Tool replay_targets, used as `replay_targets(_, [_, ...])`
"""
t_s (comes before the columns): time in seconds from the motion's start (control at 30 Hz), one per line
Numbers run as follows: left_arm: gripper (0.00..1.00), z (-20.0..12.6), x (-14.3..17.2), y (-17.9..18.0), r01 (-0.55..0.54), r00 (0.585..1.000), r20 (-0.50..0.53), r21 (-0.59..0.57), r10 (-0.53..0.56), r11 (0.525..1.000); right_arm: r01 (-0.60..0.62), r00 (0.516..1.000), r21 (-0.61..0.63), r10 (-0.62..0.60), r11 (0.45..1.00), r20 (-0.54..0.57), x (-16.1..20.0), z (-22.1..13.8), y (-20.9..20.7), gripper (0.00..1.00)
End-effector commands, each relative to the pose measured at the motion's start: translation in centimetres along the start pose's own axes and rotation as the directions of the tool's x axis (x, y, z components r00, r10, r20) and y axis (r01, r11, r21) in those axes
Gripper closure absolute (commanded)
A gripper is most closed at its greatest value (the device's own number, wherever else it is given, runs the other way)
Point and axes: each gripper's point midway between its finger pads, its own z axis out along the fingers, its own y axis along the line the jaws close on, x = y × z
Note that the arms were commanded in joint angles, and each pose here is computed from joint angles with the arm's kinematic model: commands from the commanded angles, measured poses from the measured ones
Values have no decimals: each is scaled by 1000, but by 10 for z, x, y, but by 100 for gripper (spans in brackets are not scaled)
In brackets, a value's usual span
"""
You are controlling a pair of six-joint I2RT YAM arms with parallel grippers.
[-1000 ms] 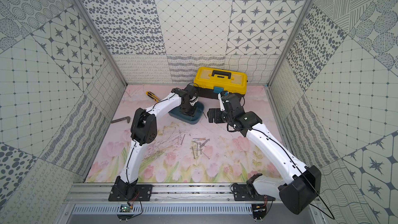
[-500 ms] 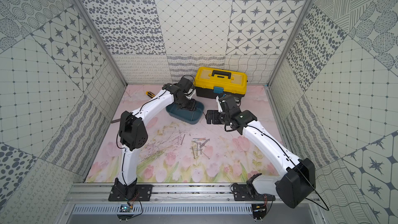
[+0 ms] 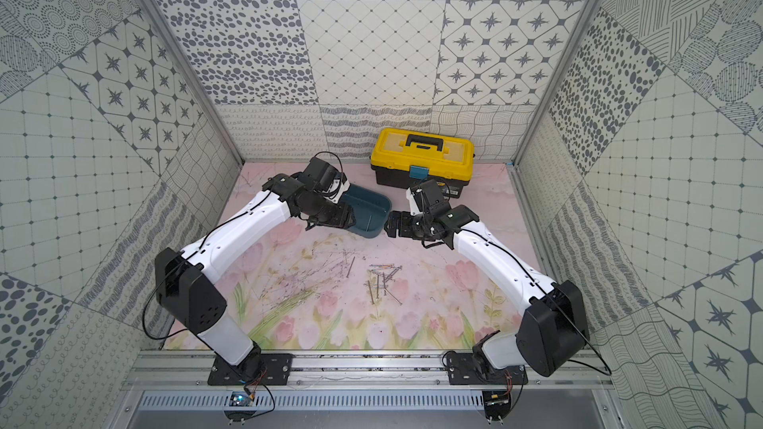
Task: Put the nails on the desktop into the storage box
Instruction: Pick up the nail from the center of the board.
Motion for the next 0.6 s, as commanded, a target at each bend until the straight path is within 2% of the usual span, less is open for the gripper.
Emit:
replay_targets(0.0, [37,2,52,11,50,994,-97,-8,-51,999,0,1000,-49,0,999,-8,-1,7,15,3])
replay_targets(0.23, [41,24,93,21,63,983,-174,-20,-65,998,-9,998,-60,5,998,-65,18,22,19,3])
replay_targets(0.57, [45,70,116,13,40,968,-246,-38,-49,998,-49,996,-69,43,996,-75,29,30,22,3])
